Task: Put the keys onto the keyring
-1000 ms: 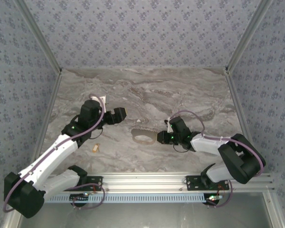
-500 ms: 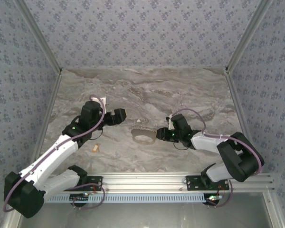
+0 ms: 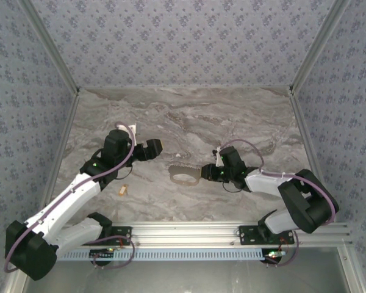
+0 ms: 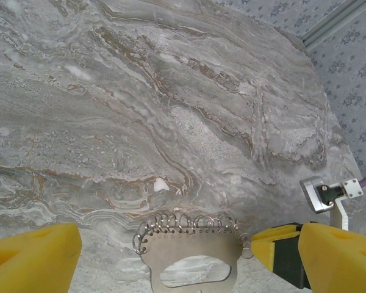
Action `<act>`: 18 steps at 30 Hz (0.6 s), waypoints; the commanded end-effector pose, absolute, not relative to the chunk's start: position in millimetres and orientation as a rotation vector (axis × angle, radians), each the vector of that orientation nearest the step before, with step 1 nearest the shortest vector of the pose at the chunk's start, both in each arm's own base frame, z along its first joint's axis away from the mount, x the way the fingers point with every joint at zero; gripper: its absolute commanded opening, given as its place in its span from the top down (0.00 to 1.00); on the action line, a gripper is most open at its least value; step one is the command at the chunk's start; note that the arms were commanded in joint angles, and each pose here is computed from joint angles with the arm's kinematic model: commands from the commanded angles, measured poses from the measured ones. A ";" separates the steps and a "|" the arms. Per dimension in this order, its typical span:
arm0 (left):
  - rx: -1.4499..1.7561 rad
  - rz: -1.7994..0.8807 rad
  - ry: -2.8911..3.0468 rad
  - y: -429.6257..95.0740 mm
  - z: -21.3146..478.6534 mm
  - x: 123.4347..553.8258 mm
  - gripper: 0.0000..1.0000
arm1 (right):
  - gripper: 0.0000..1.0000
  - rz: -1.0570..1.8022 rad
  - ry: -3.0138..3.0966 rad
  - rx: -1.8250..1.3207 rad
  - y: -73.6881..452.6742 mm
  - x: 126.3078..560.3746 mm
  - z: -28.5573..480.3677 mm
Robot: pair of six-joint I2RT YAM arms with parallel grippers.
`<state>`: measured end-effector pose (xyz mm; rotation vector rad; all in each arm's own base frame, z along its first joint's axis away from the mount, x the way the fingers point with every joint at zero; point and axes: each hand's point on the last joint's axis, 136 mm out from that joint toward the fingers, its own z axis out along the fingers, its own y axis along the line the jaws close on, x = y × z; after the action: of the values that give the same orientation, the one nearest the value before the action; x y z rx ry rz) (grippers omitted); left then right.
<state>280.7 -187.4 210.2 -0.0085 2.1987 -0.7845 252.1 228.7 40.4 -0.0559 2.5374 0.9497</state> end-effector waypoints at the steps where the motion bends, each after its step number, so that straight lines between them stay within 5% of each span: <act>1: -0.022 -0.796 2.157 -186.1 219.2 280.7 0.08 | 0.73 0.954 2.556 -0.053 226.6 247.7 35.5; 18: -0.022 -0.790 2.153 -185.2 218.6 280.9 0.07 | 0.79 0.934 2.587 -0.055 226.2 247.8 23.2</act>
<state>279.7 -185.4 210.0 -0.0128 2.1937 -0.7788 247.3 225.7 26.3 -0.0474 2.5824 0.9291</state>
